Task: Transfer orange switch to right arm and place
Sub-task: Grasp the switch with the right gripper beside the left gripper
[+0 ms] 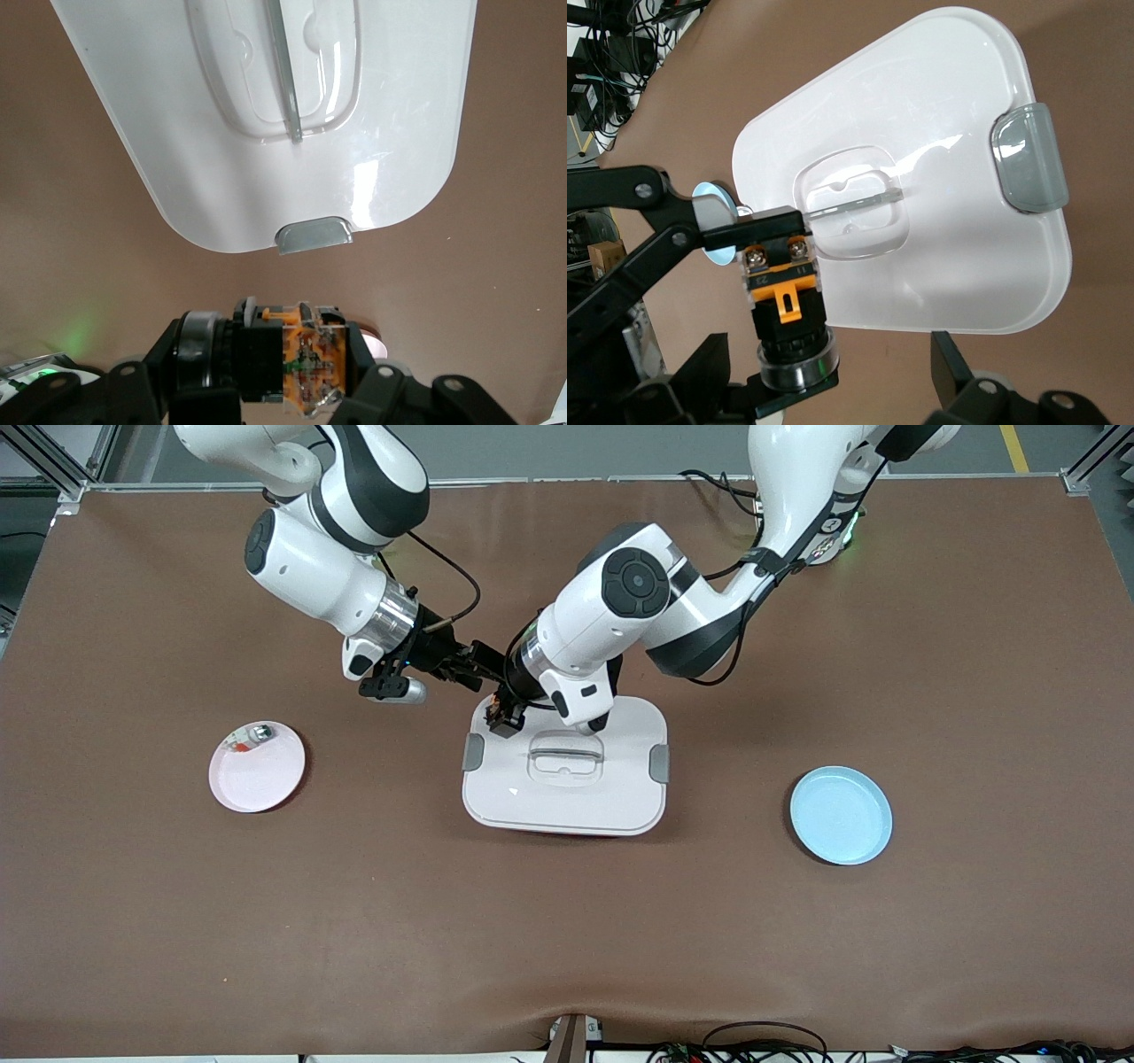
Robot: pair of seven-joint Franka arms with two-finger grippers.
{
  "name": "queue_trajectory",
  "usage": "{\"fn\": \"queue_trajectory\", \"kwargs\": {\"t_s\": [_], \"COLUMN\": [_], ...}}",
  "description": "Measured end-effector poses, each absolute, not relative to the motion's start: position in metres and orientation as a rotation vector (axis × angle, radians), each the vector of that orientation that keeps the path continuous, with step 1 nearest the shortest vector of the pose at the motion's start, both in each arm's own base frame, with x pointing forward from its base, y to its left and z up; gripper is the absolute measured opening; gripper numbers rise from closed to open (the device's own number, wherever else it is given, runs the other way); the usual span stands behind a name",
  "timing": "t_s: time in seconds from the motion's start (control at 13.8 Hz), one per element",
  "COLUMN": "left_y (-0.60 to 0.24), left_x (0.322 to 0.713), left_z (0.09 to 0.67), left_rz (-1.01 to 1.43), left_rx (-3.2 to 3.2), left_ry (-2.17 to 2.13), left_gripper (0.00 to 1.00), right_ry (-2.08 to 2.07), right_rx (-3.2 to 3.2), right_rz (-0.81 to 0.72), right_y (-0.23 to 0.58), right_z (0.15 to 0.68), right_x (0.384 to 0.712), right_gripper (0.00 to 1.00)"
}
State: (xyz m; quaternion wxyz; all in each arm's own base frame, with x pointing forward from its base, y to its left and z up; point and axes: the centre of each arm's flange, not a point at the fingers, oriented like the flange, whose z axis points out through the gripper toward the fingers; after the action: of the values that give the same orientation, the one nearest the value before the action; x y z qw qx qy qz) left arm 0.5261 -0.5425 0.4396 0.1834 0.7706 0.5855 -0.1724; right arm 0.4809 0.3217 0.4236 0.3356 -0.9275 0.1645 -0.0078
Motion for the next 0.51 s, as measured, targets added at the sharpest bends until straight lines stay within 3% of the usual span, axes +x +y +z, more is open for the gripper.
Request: {"fn": "queue_trajectory", "kwargs": {"t_s": [0.07, 0.22, 0.36, 0.51], "left_y": [-0.5422, -0.5418, -0.5417, -0.5408], "left_x": [0.5265, 0.5269, 0.5271, 0.5281], "left_z": [0.4395, 0.4395, 0.4397, 0.4395], "left_rz": [-0.485, -0.485, -0.484, -0.482], "left_rx": [2.173, 2.173, 2.172, 2.172], "left_ry": [1.652, 1.653, 1.653, 1.656], "left_gripper": [0.73, 0.73, 0.73, 0.73], "right_ry": [0.428, 0.426, 0.435, 0.463], "right_rx": [-2.418, -2.415, -2.401, -2.365], "right_rz": [-0.022, -0.025, -0.020, -0.004], "right_y": [0.3223, 0.3238, 0.3261, 0.3298], "right_z": [0.4246, 0.4264, 0.4274, 0.4281], "right_x": [0.4814, 0.4827, 0.4851, 0.4892], "right_gripper": [0.92, 0.87, 0.63, 0.59]}}
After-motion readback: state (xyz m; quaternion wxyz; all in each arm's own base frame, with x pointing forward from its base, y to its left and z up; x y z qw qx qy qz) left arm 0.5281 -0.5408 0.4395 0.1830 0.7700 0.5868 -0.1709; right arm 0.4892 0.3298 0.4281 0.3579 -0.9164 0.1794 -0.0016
